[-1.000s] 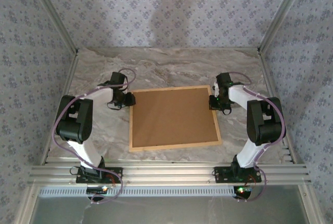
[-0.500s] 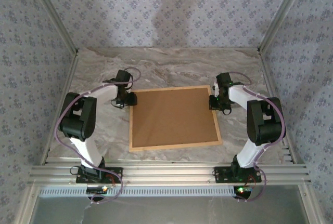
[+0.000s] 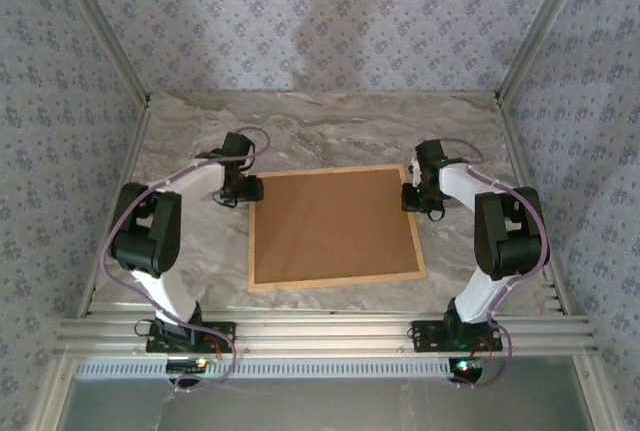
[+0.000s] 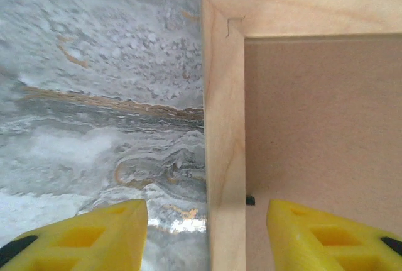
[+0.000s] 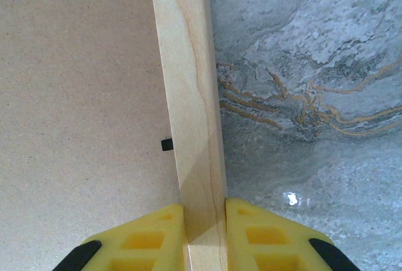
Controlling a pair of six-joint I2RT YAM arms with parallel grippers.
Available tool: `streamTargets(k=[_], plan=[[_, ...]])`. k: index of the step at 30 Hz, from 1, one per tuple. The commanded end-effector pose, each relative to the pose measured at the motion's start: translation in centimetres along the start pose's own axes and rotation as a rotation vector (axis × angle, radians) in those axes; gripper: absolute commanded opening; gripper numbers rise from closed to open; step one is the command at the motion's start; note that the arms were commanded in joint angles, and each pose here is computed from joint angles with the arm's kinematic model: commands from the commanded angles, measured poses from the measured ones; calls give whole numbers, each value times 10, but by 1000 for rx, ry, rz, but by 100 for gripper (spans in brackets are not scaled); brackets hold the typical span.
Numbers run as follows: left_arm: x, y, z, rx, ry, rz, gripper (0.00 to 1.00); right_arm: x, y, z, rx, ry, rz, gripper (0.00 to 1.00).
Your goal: Put the photo into the frame
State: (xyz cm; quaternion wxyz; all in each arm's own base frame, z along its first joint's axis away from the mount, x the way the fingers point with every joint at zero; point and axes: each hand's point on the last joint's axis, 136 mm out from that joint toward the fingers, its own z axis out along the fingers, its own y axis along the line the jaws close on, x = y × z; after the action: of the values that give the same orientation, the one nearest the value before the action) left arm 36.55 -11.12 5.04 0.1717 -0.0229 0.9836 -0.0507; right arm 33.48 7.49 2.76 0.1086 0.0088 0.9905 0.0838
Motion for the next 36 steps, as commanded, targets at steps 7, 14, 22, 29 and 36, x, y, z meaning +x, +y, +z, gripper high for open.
streamTargets(k=[7,14,22,29,36], plan=[[40,5,-55,118,-33,-102,55,9,7,7,-31,39,-5,20],[121,-4,-58,156,122,-135,52,7,8,8,-31,33,-8,20],[153,0,-49,156,192,-154,41,6,11,5,-43,24,-13,20],[157,-5,-40,167,235,-138,37,6,13,7,-48,27,-12,20],[160,-5,-34,162,252,-132,36,7,12,7,-45,31,-14,20]])
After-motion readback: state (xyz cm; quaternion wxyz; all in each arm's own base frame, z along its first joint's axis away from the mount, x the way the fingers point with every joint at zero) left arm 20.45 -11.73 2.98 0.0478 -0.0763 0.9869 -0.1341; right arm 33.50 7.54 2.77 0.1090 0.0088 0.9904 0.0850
